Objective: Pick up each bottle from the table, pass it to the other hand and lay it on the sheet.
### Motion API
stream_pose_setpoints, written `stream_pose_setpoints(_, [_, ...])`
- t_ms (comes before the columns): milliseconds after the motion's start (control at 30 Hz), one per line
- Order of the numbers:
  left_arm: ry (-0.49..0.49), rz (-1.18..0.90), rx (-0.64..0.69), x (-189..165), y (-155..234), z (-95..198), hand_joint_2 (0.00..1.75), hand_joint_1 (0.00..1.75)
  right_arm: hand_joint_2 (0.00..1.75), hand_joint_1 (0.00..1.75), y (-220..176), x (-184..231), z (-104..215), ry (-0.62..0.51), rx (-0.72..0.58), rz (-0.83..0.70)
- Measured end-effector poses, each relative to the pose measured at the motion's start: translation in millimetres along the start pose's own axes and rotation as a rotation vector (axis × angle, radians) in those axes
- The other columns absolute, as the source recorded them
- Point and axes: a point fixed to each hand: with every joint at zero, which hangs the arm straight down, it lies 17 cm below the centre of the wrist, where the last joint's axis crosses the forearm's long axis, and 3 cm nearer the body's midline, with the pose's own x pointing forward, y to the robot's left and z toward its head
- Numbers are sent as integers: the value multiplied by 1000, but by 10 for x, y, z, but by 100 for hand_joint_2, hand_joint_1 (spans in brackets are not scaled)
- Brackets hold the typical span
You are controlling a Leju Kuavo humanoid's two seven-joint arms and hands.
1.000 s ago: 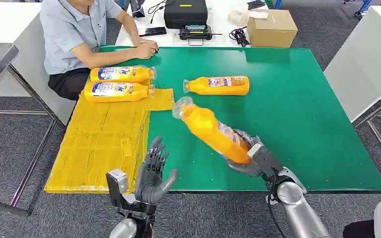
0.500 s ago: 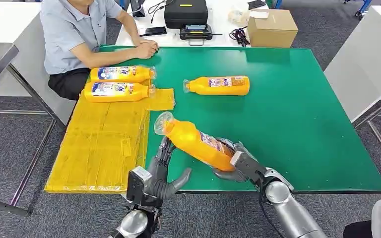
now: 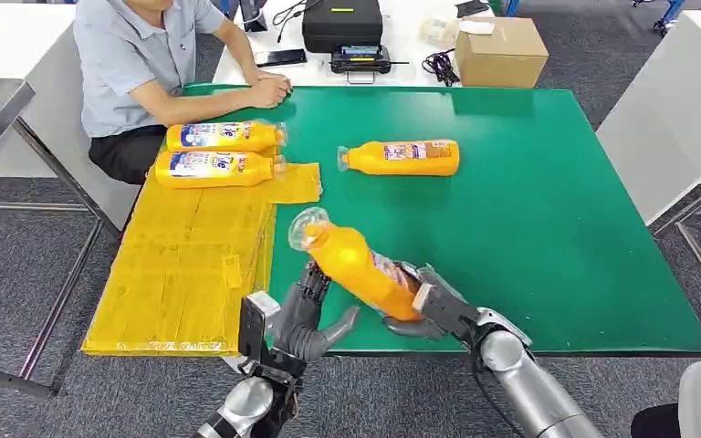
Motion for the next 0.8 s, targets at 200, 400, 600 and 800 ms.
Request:
stream_pose_setpoints(200, [43,169,26,4,4,-50,175,0,175,175,182,88,-75,-34,38,-16])
stream_pose_setpoints(400, [30,199,43,68,21,-85,175,0,175,175,252,140,-133,-52,46,-32])
stream_pose_setpoints(600, [18,204,55,102,22,-105,175,0,175,175,264,158,-167,-58,44,-39])
stream_pose_setpoints(800, [16,204,55,109,22,-111,175,0,175,175,269,161,-175,-59,44,-40])
